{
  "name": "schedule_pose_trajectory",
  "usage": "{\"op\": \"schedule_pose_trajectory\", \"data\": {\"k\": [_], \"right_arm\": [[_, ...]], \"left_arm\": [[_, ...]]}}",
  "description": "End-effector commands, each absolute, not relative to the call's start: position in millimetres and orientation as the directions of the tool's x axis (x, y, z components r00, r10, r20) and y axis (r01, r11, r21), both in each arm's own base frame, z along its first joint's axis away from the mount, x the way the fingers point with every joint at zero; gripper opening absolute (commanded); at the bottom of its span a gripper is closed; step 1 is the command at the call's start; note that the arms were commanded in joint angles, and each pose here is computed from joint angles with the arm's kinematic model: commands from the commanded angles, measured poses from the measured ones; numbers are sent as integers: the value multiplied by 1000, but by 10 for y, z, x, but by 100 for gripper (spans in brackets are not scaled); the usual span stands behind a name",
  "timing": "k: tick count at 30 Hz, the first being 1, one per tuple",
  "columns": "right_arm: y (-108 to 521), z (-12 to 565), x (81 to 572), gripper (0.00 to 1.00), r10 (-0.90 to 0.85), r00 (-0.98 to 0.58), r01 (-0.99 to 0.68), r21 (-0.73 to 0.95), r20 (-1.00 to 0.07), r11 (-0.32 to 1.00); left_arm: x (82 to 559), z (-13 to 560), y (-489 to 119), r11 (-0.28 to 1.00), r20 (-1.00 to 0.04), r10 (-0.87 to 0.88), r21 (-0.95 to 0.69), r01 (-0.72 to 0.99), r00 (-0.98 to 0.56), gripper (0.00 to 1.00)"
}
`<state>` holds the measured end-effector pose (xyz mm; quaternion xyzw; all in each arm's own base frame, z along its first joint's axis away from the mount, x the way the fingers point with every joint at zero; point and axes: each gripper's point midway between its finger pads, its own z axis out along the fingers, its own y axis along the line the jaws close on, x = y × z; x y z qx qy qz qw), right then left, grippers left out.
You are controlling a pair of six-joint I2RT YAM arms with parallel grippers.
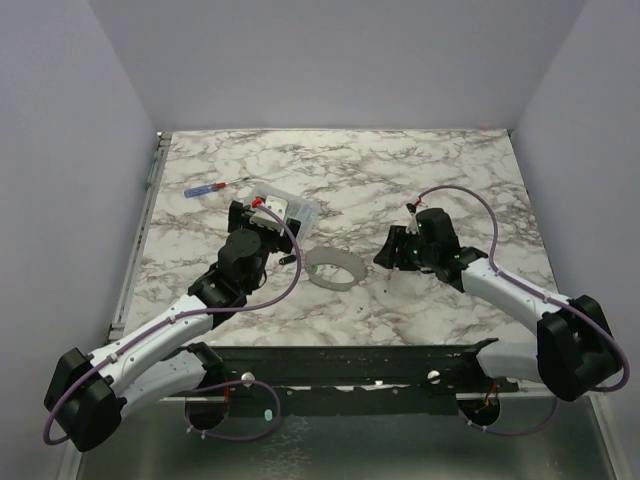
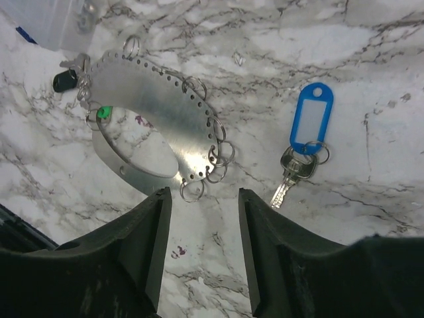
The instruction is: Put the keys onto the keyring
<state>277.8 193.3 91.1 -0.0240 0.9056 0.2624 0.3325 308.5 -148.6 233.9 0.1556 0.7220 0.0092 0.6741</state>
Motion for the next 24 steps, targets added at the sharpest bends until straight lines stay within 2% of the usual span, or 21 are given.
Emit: {"op": "schedule_pose_trajectory", "data": {"k": [1,8,17,24], "right_arm": [[2082,755,2594,51,147,-836,-199,542,-529,816],[2107,570,2395,46,193,-868,-136,593,-458,794],[2214,546,2306,45,288,-864,-87,687,-412,722],[2185,476,2374,46,398,-837,20,705,-376,709]], "left_arm": [[3085,2426,-1553,950,-975,219,207,234,-29,96],[3086,2427,-1554,949,-974,224,211,235,-29,96],[3078,2445,-1568,948,-976,218,206,243,-26,96],[3073,2455,-1566,948,-976,217,205,244,-24,96]]}}
